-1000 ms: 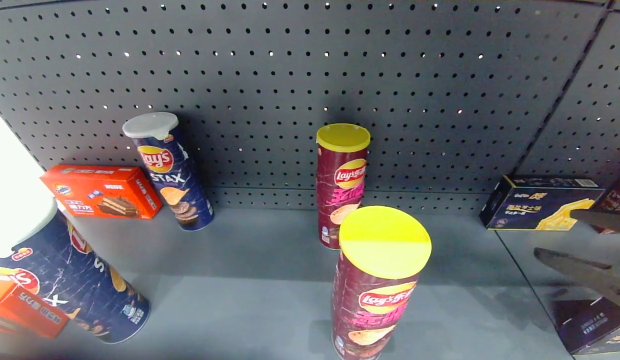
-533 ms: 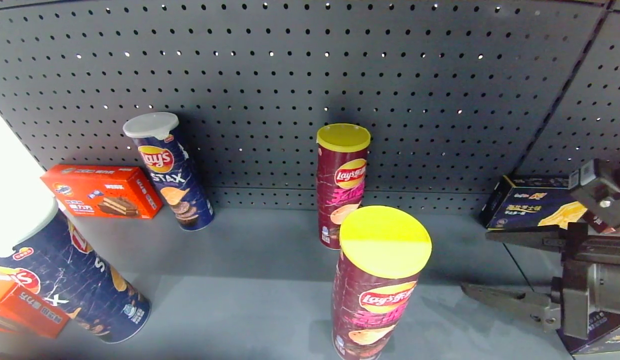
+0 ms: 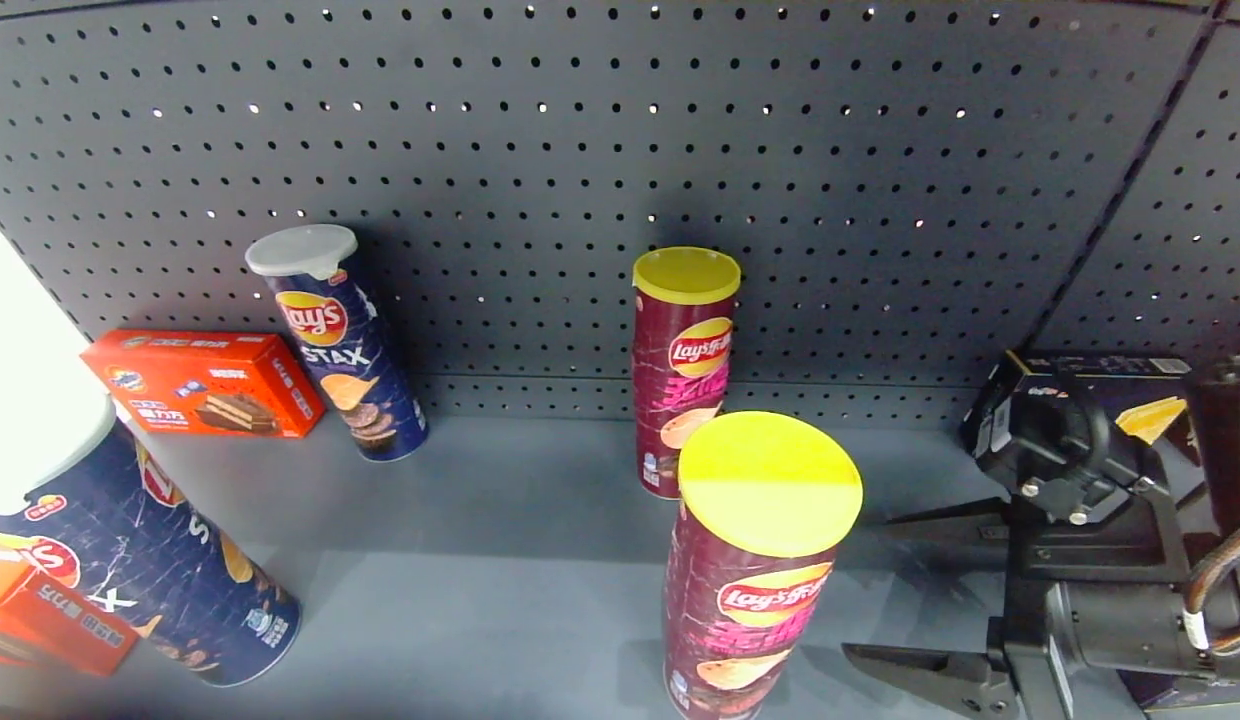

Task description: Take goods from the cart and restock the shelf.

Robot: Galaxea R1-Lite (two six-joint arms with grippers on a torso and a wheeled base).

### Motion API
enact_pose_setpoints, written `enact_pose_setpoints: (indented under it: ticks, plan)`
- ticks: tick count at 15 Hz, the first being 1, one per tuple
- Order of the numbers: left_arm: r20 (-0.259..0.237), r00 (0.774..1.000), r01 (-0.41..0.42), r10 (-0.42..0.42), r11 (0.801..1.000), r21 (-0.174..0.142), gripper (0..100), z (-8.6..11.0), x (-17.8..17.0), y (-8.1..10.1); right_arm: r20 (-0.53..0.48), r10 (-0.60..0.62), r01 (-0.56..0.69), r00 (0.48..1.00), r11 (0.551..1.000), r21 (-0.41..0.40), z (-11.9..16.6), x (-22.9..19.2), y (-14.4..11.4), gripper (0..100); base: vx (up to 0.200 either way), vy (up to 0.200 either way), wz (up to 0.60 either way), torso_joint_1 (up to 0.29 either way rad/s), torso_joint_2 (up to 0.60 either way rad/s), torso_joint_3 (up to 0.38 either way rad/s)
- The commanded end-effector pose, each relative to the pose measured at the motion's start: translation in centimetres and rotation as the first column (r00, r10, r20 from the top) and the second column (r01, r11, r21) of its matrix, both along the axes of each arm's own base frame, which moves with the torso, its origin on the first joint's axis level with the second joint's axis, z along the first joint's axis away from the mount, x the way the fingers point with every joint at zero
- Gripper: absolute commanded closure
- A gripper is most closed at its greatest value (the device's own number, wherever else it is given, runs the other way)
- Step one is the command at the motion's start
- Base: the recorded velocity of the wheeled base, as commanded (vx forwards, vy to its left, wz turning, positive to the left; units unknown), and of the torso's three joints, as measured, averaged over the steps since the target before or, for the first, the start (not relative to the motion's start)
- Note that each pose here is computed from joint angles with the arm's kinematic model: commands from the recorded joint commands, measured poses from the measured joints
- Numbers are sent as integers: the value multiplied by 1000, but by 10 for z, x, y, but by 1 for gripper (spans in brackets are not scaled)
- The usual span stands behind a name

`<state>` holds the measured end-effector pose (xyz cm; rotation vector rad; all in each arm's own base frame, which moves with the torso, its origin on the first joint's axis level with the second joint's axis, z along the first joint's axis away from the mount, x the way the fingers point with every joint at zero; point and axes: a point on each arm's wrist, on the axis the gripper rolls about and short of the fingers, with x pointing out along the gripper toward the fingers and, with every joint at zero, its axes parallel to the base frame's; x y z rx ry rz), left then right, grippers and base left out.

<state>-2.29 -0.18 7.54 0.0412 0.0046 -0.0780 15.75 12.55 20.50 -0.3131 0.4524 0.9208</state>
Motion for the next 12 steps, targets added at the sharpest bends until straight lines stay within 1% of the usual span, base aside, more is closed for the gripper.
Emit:
enact_pose_setpoints:
  ticks: [1, 7, 12]
  plan:
    - [-2, 1000, 0, 0, 1000, -2, 0, 0, 0, 0, -31, 19, -19, 999, 1000, -24, -8, 6, 10, 0, 0, 0, 0, 0, 0, 0]
    - [-2, 1000, 0, 0, 1000, 0, 0, 0, 0, 0, -46, 32, -34, 998, 999, -37, -15, 13, 20, 0, 0, 0, 0, 0, 0, 0]
    - [-5, 1000, 0, 0, 1000, -2, 0, 0, 0, 0, -54, 67, -69, 996, 997, -42, -22, 17, 33, 0, 0, 0, 0, 0, 0, 0]
